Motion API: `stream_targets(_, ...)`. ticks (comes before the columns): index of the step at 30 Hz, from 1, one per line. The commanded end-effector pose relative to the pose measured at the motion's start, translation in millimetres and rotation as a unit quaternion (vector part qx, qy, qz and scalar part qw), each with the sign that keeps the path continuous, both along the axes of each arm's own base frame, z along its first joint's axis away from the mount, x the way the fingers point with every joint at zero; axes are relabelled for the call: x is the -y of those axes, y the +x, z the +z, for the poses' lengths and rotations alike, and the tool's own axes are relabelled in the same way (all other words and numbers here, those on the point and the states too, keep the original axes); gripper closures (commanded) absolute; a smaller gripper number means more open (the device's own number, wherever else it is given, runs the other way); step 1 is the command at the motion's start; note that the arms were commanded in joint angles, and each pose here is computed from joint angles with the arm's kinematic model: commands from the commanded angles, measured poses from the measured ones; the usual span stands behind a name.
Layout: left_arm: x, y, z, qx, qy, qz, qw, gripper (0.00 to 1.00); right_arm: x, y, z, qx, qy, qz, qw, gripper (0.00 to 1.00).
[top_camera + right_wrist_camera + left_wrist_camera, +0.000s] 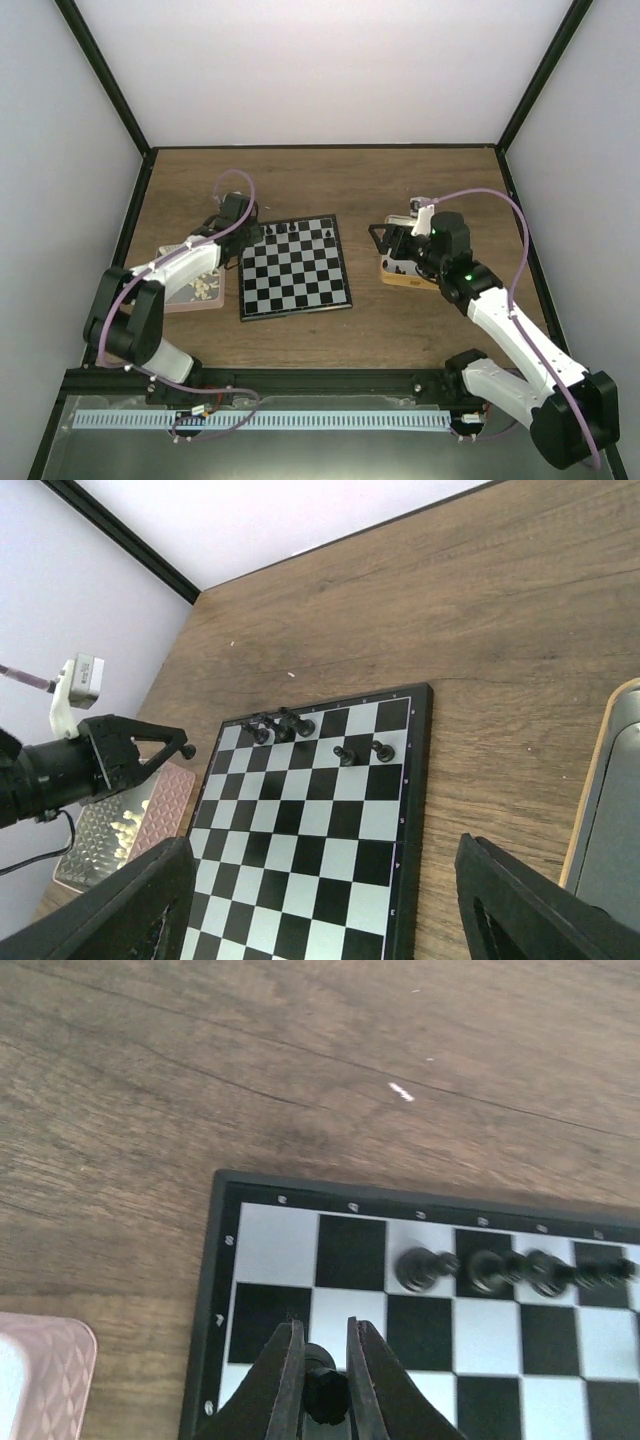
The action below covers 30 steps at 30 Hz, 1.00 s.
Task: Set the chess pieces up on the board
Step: Place the chess piece on the chessboard.
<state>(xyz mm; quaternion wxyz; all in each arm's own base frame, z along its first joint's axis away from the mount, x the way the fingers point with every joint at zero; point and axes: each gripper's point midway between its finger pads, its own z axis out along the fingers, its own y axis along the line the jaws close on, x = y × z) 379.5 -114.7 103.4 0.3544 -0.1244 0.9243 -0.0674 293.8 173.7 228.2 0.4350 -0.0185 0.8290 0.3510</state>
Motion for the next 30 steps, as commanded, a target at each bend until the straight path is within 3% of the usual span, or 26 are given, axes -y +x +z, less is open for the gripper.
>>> stream_targets(1,-12,28,-3,0.023,0.007,0.035,0.999,0.96,-1,4,-5,-0.001,0.001,-0.009,1.0,0.27)
stream_targets(8,-7,39,-38,0.002,0.004,0.027,1.0,0.96,1,12,-17,-0.006,-0.021,-0.017,1.0,0.27)
stream_targets(24,-16,47,-57,-0.002,0.043,0.024,0.999,0.96,-1,17,-25,-0.015,-0.023,-0.017,0.999,0.27)
stream_targets(27,-16,46,-59,-0.006,0.041,0.024,0.999,0.92,1,17,-23,-0.013,-0.026,-0.02,0.999,0.27)
stream_targets(30,-18,44,-59,-0.008,0.038,0.032,0.999,0.82,3,15,-22,-0.011,-0.027,-0.023,0.999,0.27)
